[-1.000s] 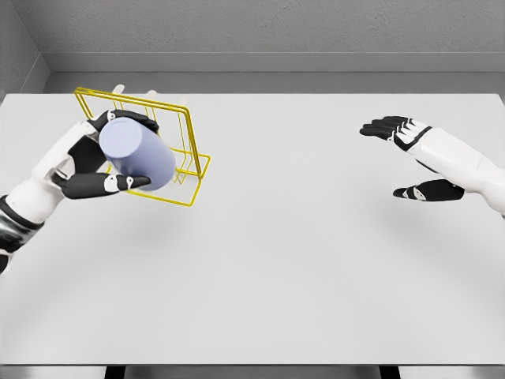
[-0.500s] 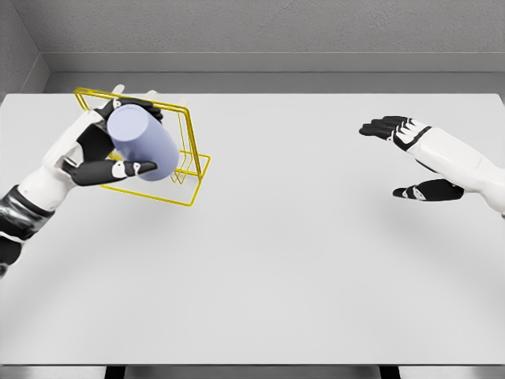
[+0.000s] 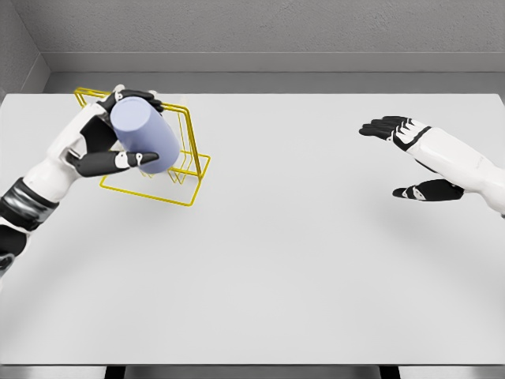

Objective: Place the cup on the cup holder with both arms

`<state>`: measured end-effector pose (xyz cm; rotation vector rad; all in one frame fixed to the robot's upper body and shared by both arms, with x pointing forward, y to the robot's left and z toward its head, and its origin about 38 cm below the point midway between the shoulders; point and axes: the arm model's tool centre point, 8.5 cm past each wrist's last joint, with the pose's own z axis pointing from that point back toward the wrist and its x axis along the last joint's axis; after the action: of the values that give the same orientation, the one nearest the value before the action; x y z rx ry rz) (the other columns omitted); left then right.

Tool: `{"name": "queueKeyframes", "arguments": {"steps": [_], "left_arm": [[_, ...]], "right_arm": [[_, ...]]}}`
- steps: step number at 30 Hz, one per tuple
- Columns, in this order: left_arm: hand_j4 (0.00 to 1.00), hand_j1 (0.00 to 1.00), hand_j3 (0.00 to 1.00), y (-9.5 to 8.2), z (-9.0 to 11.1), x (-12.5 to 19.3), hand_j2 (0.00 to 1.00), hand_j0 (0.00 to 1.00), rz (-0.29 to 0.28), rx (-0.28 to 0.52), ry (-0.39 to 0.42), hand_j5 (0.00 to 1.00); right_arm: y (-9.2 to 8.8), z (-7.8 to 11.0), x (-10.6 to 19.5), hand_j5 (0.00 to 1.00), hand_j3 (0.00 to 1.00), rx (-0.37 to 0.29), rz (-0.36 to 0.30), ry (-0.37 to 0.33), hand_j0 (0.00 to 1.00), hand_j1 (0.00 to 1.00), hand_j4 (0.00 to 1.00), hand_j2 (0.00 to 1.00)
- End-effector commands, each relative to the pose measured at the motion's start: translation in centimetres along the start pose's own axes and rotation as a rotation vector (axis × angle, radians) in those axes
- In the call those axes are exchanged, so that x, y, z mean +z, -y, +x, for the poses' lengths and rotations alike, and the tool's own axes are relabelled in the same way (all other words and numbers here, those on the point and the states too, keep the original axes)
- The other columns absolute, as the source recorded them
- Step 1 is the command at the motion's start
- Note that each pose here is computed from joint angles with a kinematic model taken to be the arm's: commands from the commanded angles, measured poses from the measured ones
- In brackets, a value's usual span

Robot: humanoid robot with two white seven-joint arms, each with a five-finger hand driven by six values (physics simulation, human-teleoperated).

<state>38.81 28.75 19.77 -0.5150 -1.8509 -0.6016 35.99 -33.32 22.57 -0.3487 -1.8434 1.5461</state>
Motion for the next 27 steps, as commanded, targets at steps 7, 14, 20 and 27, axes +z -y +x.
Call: {"name": "queueKeyframes", "arguments": {"steps": [7,14,20,27], "left_arm": [[0.69,0.69,0.69,0.36,-0.7,0.09,0.69,0.69,-0.003,0.016,-0.015,0.69],[0.71,0.71,0.71,0.12,-1.17,0.29,0.71,0.71,0.006,0.016,-0.029,0.71],[0.93,0.93,0.93,0.11,-0.92,-0.14,0.93,0.93,0.0,0.01,-0.021,0.93],[0.99,0.99,0.99,0.01,-0.91,-0.5,0.99,0.99,-0.004,0.009,-0.04,0.99]], "right_arm": [[0.07,0.0,0.02,1.0,1.0,-0.007,-0.005,0.001,1.0,1.0,1.0,1.0],[0.07,0.0,0.02,1.0,1.0,-0.007,-0.005,0.001,1.0,1.0,1.0,1.0],[0.09,0.04,0.0,1.0,1.0,-0.006,-0.005,0.002,1.0,1.0,1.0,1.0],[0.11,0.08,-0.01,1.0,1.0,-0.005,-0.005,0.003,1.0,1.0,1.0,1.0]]}}
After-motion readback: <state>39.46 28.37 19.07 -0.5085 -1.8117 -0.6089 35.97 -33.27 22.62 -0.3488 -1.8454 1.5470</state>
